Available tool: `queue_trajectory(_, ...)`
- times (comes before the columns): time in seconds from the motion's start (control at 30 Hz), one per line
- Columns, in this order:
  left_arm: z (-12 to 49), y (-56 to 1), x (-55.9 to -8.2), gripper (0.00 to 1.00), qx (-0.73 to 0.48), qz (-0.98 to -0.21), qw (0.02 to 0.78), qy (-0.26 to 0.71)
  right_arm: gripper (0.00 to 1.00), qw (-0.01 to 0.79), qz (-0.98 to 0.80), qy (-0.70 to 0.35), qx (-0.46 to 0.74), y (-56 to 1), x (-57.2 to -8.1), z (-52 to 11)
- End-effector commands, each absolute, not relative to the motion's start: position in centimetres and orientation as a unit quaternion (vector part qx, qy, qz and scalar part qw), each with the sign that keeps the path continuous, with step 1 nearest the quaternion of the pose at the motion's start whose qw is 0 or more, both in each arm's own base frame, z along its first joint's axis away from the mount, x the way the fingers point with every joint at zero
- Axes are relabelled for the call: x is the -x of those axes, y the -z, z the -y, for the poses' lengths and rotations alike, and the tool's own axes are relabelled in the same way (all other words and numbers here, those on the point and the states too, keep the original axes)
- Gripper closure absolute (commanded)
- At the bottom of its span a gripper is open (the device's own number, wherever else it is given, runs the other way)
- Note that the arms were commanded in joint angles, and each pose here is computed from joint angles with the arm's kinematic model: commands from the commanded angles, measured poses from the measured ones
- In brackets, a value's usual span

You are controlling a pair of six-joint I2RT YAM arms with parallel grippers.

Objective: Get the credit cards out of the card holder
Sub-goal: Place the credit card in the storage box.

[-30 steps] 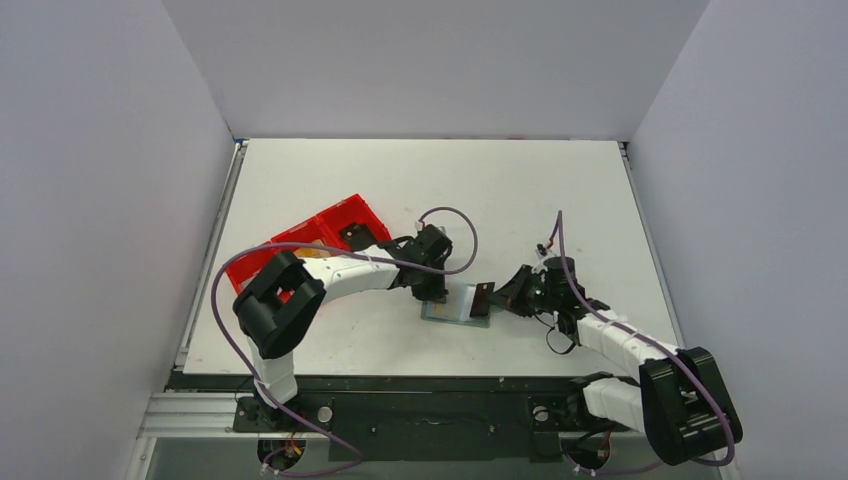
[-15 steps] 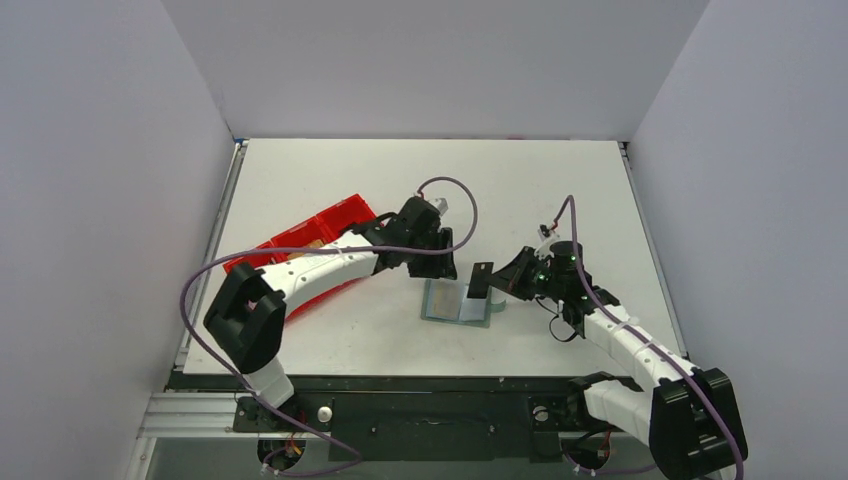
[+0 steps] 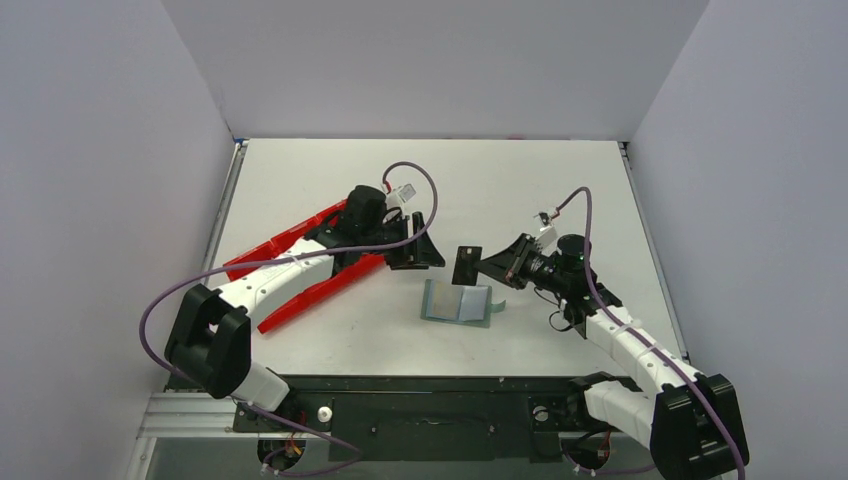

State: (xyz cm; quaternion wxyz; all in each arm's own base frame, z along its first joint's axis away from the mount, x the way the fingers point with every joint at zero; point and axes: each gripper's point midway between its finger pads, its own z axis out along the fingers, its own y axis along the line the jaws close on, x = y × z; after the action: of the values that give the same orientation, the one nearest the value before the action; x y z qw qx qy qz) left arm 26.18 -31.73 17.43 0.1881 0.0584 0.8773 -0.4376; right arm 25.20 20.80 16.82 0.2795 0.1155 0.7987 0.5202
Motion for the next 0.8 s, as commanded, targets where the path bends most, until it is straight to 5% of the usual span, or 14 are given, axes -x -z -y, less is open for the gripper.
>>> queue_trajectory(0.0, 32.7, -21.3, -25.4, 0.44, -0.092, -0.828, 0.200, 0.516, 1.00, 0.317, -0.738, -0.591, -0.078, -22.9, -25.6, -21.8)
queue_trajectory(0.47, 34.6, -23.7, -24.5, 0.44, -0.094, -0.769, 0.172, 0.609, 1.00, 0.307, -0.720, -0.620, -0.054, -24.5, -24.9, -23.5)
queue_trajectory(0.77, 34.8, -23.3, -24.5, 0.64, -0.088, -0.768, 0.163, 0.614, 1.00, 0.301, -0.723, -0.619, -0.048, -24.2, -24.9, -24.3)
